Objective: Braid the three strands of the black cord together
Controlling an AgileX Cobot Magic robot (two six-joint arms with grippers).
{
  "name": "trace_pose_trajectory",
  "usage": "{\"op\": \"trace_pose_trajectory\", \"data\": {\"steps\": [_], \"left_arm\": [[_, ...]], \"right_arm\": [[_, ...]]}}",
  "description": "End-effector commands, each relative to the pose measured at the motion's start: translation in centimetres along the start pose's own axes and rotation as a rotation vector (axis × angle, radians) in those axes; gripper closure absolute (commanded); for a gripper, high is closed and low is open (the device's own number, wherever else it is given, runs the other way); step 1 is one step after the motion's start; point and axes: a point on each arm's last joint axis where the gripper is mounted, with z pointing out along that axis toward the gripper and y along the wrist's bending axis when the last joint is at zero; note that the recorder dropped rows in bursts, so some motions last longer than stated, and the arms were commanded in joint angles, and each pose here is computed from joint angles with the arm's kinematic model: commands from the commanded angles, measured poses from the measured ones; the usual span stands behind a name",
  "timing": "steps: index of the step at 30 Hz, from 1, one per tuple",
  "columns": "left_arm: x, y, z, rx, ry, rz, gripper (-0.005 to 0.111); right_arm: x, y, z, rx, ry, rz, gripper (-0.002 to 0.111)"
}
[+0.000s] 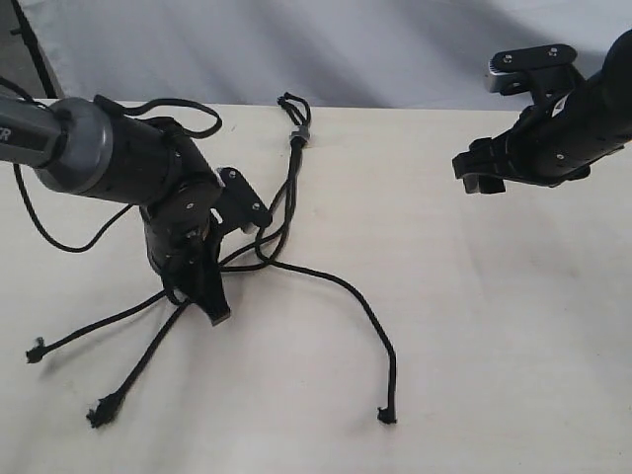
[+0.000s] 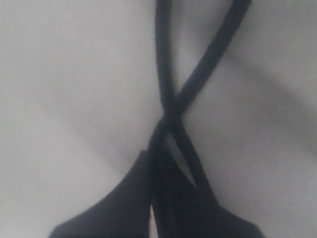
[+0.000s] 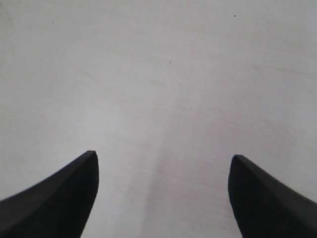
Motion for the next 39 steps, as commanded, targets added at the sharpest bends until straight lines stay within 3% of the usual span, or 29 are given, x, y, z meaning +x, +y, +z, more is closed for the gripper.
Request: {"op": "trace_pose_trajectory", "data": {"steps": [1, 5, 8, 11, 15, 20, 28, 35, 37, 39], "left_arm": [[0.1, -2.0, 1.4, 0.109, 0.048, -0.089, 0.107], [-0.3, -5.6, 0.5, 0.268, 0.098, -0.186, 0.107], [-0.8, -8.6, -0.6, 0.329, 0.090, -0.083, 0.107], [-1.3, -10.6, -1.8, 0.307, 0.052, 0.020, 0.107], [-1.5, -9.6, -3.9, 0.280, -0.017, 0.019, 0.107], [-1.2, -5.3, -6.2, 0.243, -0.114, -0.096, 0.107], [0.6, -1.5, -3.2, 0.213, -0.143, -0.239, 0.107], [2.2, -1.3, 0.0, 0.214, -0.125, -0.286, 0.104], [2.1, -1.6, 0.3, 0.231, -0.112, -0.305, 0.096], [2.1, -1.7, 0.4, 0.242, -0.109, -0.323, 0.080]], "right_arm": [[-0.1, -0.1, -0.1, 0.004, -0.020, -0.003, 0.039], [-0.2, -0.1, -0.1, 0.004, -0.026, -0.001, 0.039], [-0.2, -0.1, -0.1, 0.003, -0.029, 0.000, 0.039], [-0.2, -0.1, -0.1, 0.003, -0.029, 0.000, 0.039], [-0.2, -0.1, -0.1, 0.003, -0.029, 0.000, 0.039], [-0.2, -0.1, -0.1, 0.002, -0.029, 0.003, 0.039], [-0.2, -0.1, -0.1, -0.004, -0.030, 0.017, 0.039], [-0.2, -0.1, -0.1, -0.004, -0.032, 0.017, 0.039], [-0.3, -0.1, -0.1, -0.004, -0.034, 0.017, 0.039], [-0.3, -0.1, -0.1, -0.004, -0.036, 0.017, 0.039]]}}
